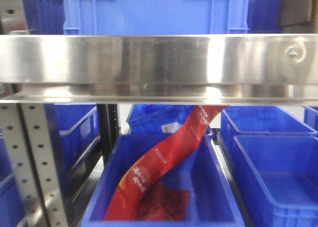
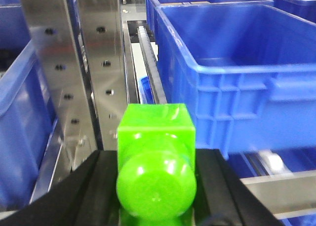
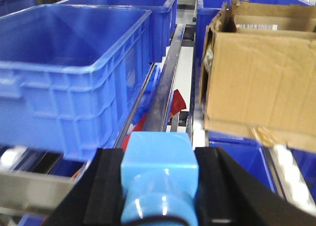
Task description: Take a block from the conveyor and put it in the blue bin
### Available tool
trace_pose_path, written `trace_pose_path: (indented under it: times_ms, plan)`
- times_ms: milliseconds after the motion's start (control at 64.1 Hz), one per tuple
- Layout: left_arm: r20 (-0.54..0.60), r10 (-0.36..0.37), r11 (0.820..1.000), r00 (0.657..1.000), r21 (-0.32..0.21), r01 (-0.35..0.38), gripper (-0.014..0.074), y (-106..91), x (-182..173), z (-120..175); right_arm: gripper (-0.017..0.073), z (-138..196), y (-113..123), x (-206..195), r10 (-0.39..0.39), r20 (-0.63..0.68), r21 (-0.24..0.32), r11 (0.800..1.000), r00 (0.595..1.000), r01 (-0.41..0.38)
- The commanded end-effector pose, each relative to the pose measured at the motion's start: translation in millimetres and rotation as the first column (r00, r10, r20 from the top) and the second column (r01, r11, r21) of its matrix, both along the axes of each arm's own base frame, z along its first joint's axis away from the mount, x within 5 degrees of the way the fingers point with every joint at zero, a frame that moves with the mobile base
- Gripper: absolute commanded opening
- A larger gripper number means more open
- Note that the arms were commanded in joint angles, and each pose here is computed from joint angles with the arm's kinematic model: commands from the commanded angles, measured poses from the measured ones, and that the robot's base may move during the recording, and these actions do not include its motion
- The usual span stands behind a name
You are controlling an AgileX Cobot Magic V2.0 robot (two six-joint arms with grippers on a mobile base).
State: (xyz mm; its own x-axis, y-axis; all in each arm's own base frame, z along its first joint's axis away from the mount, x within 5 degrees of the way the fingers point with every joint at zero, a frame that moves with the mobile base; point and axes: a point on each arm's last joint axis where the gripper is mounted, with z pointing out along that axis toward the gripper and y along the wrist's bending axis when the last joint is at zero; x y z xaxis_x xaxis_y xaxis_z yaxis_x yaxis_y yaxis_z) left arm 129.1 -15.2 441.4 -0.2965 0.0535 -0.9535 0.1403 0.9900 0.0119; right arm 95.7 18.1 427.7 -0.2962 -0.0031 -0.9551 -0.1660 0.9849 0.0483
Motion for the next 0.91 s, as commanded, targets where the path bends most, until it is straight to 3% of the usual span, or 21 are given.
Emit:
trace_pose_path:
  times_ms: [0, 890]
  plan:
    - [0.026, -0.002, 1.000, 1.000, -0.007, 0.003, -0.0111, -0.5, -1.4, 2.9, -0.0160, 4.6, -1.1, -1.8, -0.003, 0.031, -0.010, 1.000, 0.999, 0.003]
    - [0.026, -0.002, 1.000, 1.000, -0.007, 0.003, -0.0111, -0.5, -1.4, 2.9, -0.0160, 4.6, -1.1, -1.8, -0.003, 0.031, -0.010, 1.000, 0.999, 0.003]
